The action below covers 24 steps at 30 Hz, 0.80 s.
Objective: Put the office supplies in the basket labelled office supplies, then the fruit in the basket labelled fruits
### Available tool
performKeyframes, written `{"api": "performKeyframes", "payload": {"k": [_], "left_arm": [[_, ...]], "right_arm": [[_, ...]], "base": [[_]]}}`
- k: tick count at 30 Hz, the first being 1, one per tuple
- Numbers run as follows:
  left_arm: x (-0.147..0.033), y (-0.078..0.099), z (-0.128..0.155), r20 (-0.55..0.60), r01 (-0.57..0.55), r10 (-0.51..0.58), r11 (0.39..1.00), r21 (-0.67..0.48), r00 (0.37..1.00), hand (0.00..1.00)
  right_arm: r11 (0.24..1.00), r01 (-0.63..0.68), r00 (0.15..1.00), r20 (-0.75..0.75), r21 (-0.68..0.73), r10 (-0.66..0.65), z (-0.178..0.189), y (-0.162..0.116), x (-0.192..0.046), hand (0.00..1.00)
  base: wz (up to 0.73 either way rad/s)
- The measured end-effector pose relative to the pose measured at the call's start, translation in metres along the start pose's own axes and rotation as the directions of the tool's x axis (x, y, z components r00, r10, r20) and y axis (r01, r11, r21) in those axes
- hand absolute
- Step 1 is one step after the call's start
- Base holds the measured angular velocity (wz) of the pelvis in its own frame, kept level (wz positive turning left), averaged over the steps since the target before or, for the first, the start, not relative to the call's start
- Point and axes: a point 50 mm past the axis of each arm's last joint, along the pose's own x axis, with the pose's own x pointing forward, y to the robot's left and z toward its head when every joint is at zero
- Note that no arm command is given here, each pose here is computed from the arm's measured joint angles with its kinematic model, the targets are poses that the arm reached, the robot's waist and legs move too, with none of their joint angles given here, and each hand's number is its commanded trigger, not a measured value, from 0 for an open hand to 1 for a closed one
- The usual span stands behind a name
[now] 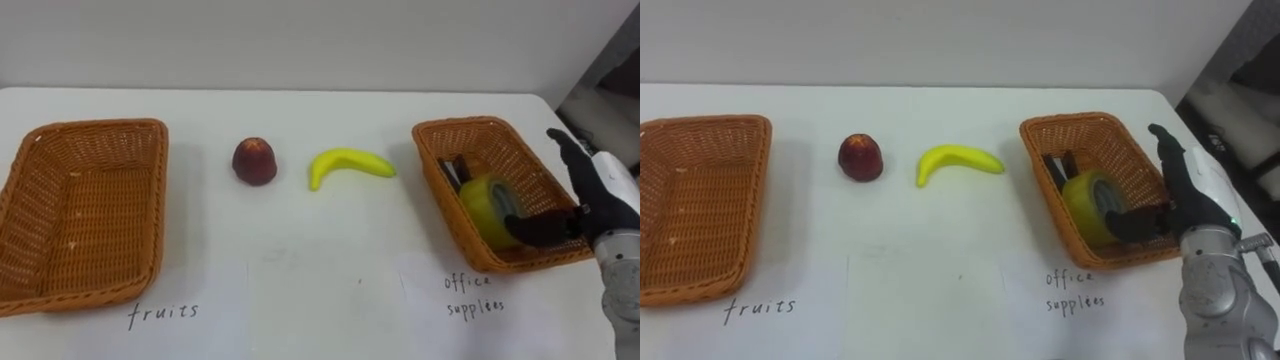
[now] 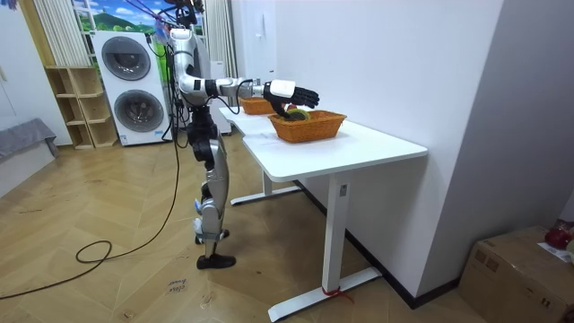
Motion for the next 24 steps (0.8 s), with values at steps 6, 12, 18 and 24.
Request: {"api": "performKeyframes", "payload": {"k": [6, 12, 18, 24], "left_arm": [[0.000, 0.000, 0.001, 0.001, -0.001, 0.001, 1.000, -0.003, 1.000, 0.00], [0.001, 0.001, 0.005, 0.011, -0.005, 0.005, 1.000, -0.009, 1.000, 0.00], [0.003, 0.003, 0.014, 0.031, 0.014, -0.013, 1.000, -0.019, 0.999, 0.00], [0.006, 0.011, 0.018, 0.042, -0.002, 0.003, 1.000, -0.018, 0.999, 0.00]], "right_arm": [[1.000, 0.004, 1.000, 0.010, 0.014, -0.004, 0.003, -0.001, 0.001, 0.00], [0.997, 0.028, 0.997, 0.064, 0.071, -0.033, 0.015, -0.008, 0.001, 0.00], [0.987, 0.052, 0.988, 0.138, 0.150, -0.073, 0.034, -0.019, 0.006, 0.00], [0.976, 0.125, 0.968, 0.193, 0.176, -0.159, 0.053, -0.035, 0.015, 0.00]], "base": [[0.00], [-0.02], [-0.01], [-0.01]]}}
